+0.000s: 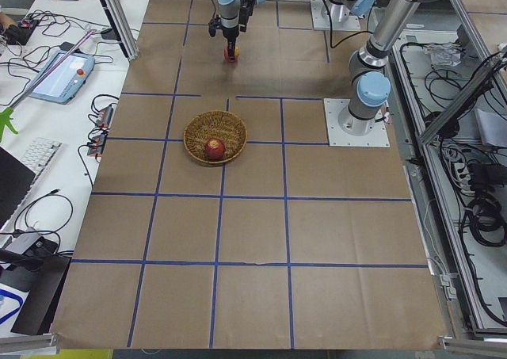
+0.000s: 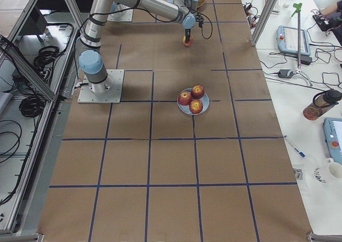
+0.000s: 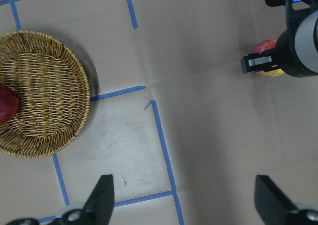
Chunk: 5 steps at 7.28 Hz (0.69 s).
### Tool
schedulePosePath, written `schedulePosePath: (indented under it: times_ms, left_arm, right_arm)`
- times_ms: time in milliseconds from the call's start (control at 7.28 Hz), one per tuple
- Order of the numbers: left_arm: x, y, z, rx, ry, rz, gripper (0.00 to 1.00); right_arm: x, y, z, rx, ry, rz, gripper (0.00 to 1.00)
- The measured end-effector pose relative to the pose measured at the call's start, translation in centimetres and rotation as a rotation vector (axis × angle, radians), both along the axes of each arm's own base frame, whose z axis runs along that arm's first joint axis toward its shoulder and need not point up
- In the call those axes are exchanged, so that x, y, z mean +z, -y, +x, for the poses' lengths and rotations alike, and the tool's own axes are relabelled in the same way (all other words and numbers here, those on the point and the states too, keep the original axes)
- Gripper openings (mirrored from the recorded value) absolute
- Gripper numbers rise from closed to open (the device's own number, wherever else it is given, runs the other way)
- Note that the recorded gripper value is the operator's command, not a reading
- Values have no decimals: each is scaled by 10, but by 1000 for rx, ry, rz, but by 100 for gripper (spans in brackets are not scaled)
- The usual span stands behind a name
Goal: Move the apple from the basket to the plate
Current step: 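Carry the apple with the right gripper over the white plate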
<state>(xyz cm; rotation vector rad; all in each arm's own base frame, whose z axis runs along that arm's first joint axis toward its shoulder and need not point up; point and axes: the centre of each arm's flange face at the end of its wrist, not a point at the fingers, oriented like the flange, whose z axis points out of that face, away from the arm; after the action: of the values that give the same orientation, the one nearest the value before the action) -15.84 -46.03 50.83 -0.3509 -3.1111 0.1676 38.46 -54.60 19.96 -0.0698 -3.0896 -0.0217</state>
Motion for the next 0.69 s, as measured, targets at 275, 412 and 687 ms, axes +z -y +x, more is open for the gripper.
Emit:
schedulePosePath:
  times_ms: [275,412,687]
  left_arm:
    - [-2,2,1,2,18,4,99]
    - [-5,3,2,2,25,10,99]
    - [-16,6,3,3,30,32,100]
  right_arm:
    - [27,5,-7,-9,12,-42,49]
    - [57,6,-21,-18,20,-71,49]
    - [121,17,-90,-27,15,-84,49]
